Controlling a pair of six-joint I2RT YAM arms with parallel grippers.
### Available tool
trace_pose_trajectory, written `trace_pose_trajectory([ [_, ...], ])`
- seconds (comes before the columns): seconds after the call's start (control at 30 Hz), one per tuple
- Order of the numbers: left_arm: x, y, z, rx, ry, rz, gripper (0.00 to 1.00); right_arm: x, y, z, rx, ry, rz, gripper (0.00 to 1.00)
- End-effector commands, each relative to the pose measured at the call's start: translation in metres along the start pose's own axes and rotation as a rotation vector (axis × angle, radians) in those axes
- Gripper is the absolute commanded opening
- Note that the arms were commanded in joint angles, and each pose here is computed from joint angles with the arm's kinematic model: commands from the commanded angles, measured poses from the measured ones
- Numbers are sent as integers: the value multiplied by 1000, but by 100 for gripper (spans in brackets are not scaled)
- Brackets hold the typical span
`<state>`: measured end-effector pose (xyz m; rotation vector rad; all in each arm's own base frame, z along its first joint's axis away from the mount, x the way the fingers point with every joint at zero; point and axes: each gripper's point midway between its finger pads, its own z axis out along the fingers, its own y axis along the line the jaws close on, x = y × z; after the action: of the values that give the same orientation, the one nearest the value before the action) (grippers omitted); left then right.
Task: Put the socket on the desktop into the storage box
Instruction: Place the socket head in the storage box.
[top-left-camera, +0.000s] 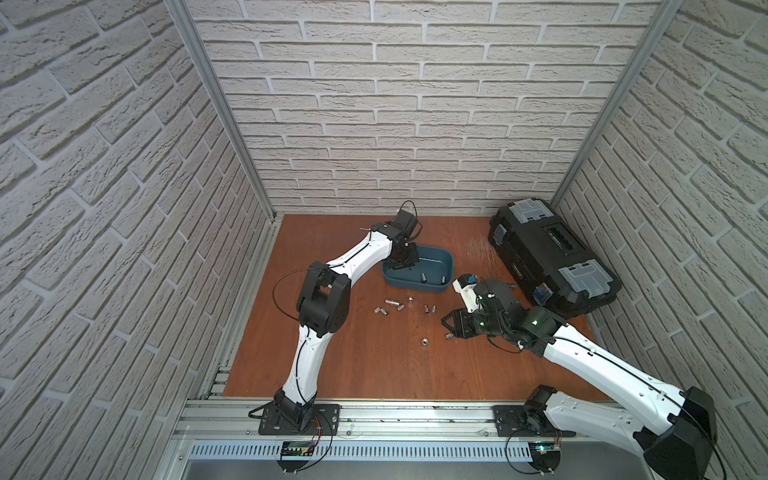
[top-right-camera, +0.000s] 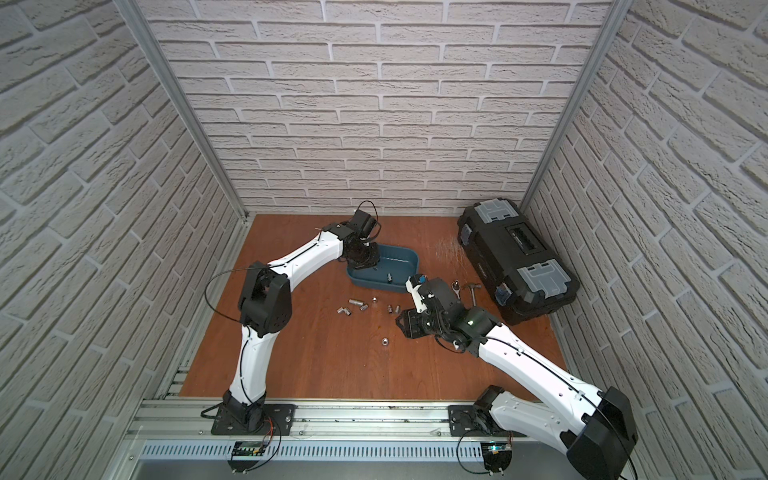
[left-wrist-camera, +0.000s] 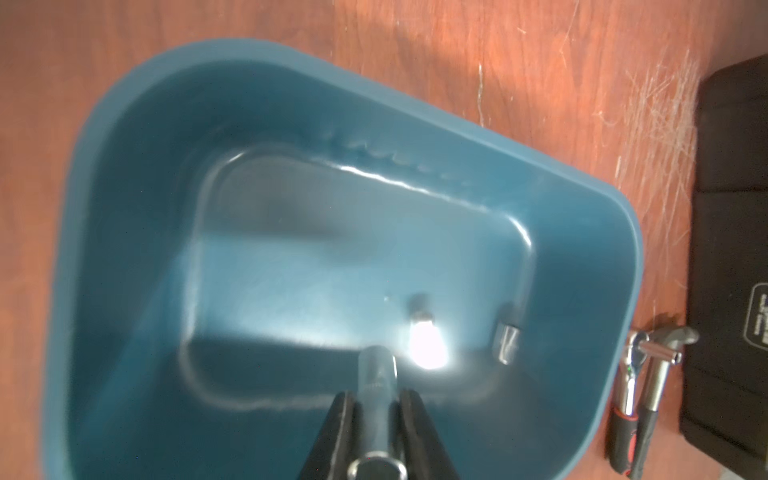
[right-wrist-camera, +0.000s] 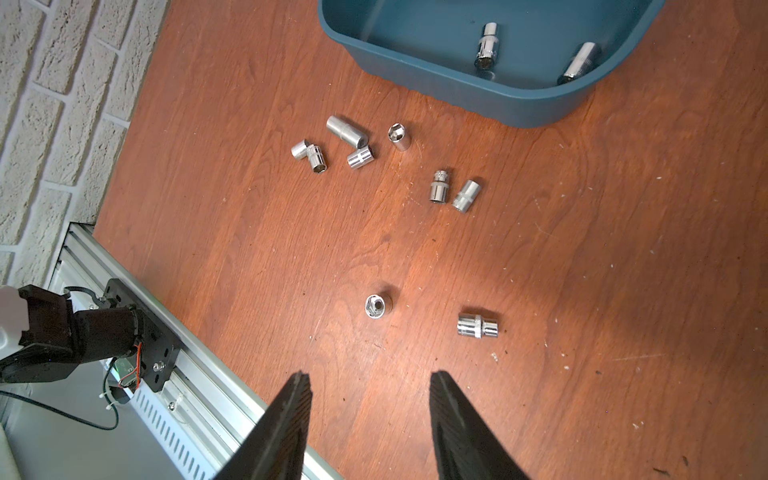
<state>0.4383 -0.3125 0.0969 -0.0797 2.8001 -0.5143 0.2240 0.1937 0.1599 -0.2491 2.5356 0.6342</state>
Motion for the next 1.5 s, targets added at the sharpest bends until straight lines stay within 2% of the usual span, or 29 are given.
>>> trace_pose_trajectory([
  [0.0,-9,-9,7,64,6,8,16,-3,-3,-4,7,-25,12,52],
  [0.17,-9,-2,23,99,47,-17,17,-6,-4,-6,8,-32,15,52],
  [0.37,-6,9,28,74,62,-22,23,-8,-5,-5,12,-34,17,52],
  [0.53,-12,11,16,61,32,-6,42,-9,-4,-5,11,-28,16,52],
  [0.63,-15,14,6,50,14,2,45,-9,-4,-4,11,-26,16,52],
  [0.93,-20,19,-23,21,-38,28,48,-8,-6,-2,17,-20,24,52],
  [1.1,-13,19,-15,9,-18,34,47,-7,-6,-2,15,-20,29,52],
  [1.3,-17,26,-7,-75,-29,13,39,-4,-9,-5,20,-24,30,52],
  [1.47,-19,29,5,-135,4,14,35,-3,-11,-9,26,-37,24,52],
])
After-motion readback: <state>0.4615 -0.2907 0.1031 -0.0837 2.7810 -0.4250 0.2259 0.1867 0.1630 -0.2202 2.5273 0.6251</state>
